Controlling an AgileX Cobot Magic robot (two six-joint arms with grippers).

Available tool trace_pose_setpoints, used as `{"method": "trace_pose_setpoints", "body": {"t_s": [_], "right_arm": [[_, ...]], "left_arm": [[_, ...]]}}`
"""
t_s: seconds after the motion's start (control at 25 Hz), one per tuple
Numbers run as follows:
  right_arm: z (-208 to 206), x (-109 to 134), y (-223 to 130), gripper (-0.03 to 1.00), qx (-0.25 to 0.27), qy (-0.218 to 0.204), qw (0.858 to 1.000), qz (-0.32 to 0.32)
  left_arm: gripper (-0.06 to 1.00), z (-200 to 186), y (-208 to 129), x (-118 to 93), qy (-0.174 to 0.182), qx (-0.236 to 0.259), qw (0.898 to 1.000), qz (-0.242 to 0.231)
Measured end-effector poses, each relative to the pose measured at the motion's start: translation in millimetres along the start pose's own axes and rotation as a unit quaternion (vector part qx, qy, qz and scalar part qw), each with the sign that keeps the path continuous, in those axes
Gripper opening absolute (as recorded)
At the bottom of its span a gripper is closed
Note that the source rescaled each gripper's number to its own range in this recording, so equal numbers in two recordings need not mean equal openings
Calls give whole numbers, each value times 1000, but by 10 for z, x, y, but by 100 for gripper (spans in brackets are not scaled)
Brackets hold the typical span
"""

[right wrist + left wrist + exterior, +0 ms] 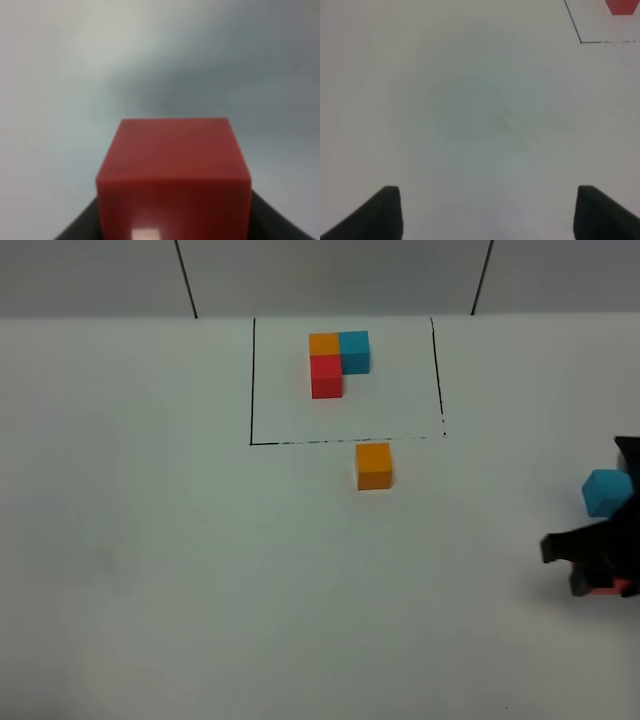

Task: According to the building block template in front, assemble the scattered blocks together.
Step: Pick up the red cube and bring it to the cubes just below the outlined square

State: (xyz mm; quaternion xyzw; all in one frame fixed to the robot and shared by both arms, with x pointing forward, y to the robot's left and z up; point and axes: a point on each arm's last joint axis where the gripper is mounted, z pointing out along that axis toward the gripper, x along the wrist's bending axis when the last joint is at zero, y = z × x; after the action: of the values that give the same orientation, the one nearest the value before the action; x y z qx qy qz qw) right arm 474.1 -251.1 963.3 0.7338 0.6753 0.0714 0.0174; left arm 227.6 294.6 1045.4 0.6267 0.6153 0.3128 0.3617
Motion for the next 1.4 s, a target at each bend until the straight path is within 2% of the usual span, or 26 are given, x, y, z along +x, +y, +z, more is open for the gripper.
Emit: {"method": "trace_pose_setpoints", "body": {"t_s": [0.16, 0.28, 0.4, 0.56, 0.88, 1.04, 1.4], "right_arm": [[-124, 681, 13, 2, -20, -36, 998, -41], [-58, 1075, 53, 2, -26, -74, 995, -65], [68, 1374, 175, 2, -20, -72, 995, -72], [280, 1644, 391, 2, -6, -59, 996, -74], [633, 1895, 640, 2, -9, -52, 996, -78], [767, 1938, 674, 2, -18, -41, 997, -70], [968, 1942, 705, 1, -5, -49, 997, -62]], "left_arm": [[56, 0, 0, 0, 0, 0, 1000, 0], [56, 0, 0, 0, 0, 0, 1000, 0], [56, 0, 0, 0, 0, 0, 1000, 0], [56, 0, 0, 0, 0, 0, 1000, 0], [56, 0, 0, 0, 0, 0, 1000, 0], [56, 0, 0, 0, 0, 0, 1000, 0], [56, 0, 0, 0, 0, 0, 1000, 0]]}}
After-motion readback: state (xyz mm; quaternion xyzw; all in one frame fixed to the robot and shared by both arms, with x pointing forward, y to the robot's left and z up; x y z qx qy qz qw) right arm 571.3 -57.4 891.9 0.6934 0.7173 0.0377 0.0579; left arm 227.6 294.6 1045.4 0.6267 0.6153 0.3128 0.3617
